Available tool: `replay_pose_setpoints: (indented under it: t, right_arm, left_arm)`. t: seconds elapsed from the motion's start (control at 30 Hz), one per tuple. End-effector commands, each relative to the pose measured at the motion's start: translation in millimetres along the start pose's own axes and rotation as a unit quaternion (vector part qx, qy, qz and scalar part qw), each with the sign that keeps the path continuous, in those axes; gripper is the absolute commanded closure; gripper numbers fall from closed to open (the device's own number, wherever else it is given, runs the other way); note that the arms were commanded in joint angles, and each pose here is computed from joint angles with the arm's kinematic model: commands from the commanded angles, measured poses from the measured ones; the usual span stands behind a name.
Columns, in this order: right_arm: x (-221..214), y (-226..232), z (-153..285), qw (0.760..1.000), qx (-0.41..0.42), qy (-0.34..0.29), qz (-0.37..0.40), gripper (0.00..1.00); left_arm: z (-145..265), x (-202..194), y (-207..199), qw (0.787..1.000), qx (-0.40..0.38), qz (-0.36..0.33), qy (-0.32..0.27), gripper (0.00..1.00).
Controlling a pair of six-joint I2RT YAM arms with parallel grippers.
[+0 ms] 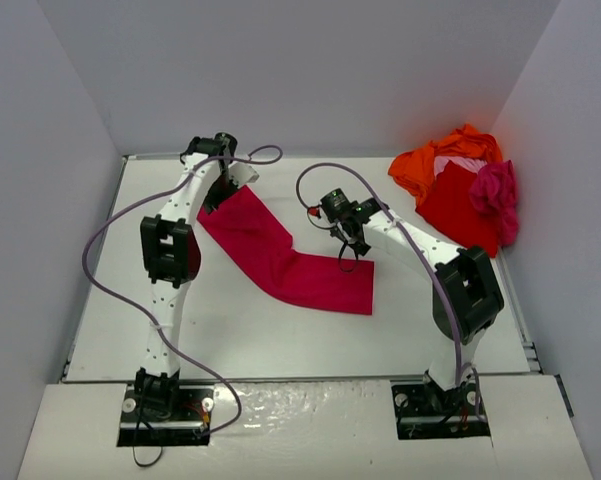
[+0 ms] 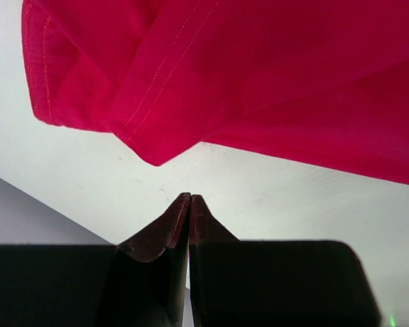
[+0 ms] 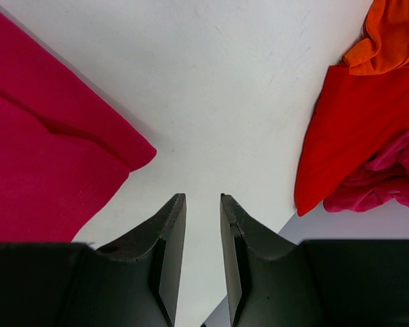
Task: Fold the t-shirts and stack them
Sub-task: Rotate the tshirt 90 degrees
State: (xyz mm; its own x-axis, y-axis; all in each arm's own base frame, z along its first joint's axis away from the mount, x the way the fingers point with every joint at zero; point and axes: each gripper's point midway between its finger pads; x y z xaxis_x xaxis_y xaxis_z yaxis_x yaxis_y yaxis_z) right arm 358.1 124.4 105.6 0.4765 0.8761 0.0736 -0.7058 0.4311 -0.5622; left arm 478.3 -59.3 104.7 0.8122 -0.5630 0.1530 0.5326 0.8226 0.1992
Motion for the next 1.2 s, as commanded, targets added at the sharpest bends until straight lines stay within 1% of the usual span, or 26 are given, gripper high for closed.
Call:
replay_pose_setpoints:
  t: [0.0,0.1,0.23,0.33,0.4,0.53,0.63,0.77,0.9,1.0,1.1,1.17]
  right_arm:
    - [2,-17,18,0.999,-0.025,-0.023,-0.021,0.76]
    - [1,-17,20,0.999,-0.027,-0.023,-0.020,0.75]
    - [-2,-15,20,0.999,-0.025,-0.022,-0.020,0.75]
    - [1,-10,23,0.999,-0.008,-0.036,-0.020,0.76]
    - [5,-2,25,0.998,0.017,-0.052,-0.017,0.76]
    - [13,14,34,0.994,0.063,-0.086,-0.010,0.76]
    - [19,30,40,0.988,0.105,-0.111,-0.003,0.75]
    - [19,57,45,0.978,0.168,-0.126,0.019,0.75]
    - [8,76,34,0.973,0.204,-0.101,0.044,0.77]
    - [-1,87,16,0.973,0.215,-0.064,0.062,0.80]
    - [-3,86,0,0.974,0.214,-0.043,0.065,0.81]
    - [-10,80,-14,0.977,0.204,-0.017,0.063,0.82]
  left_arm:
    - [6,-47,-18,0.989,-0.087,-0.045,0.107,1.00]
    - [-14,-54,-21,0.984,-0.100,-0.052,0.139,1.00]
    - [-31,-55,-22,0.982,-0.100,-0.057,0.148,1.00]
    - [-45,-61,-19,0.980,-0.090,-0.056,0.170,1.00]
    - [-52,-60,-17,0.981,-0.077,-0.053,0.172,1.00]
    - [-65,-41,-7,0.989,-0.024,-0.033,0.143,0.99]
    - [-76,-14,-4,0.994,0.020,-0.025,0.101,0.98]
    - [-85,12,-13,0.997,0.038,-0.025,0.063,0.96]
    - [-90,30,-25,0.997,0.049,-0.038,0.045,0.96]
    - [-90,44,-28,0.997,0.060,-0.035,0.022,0.95]
    - [-86,55,-28,0.998,0.064,-0.026,0.000,0.94]
    - [-84,58,-28,0.998,0.067,-0.020,-0.007,0.93]
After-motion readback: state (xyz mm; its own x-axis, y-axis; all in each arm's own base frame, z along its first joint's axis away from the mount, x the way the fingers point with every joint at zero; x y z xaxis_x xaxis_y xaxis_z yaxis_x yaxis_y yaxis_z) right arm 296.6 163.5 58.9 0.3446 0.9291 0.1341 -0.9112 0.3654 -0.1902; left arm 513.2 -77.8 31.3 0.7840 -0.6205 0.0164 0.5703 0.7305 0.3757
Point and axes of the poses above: each gripper's point midway between its finger pads, its own z axis back along the fingers, its own y axis along the line the jaws close on, x = y × z, and after that the axes turned 12 degrees about z, right-handed
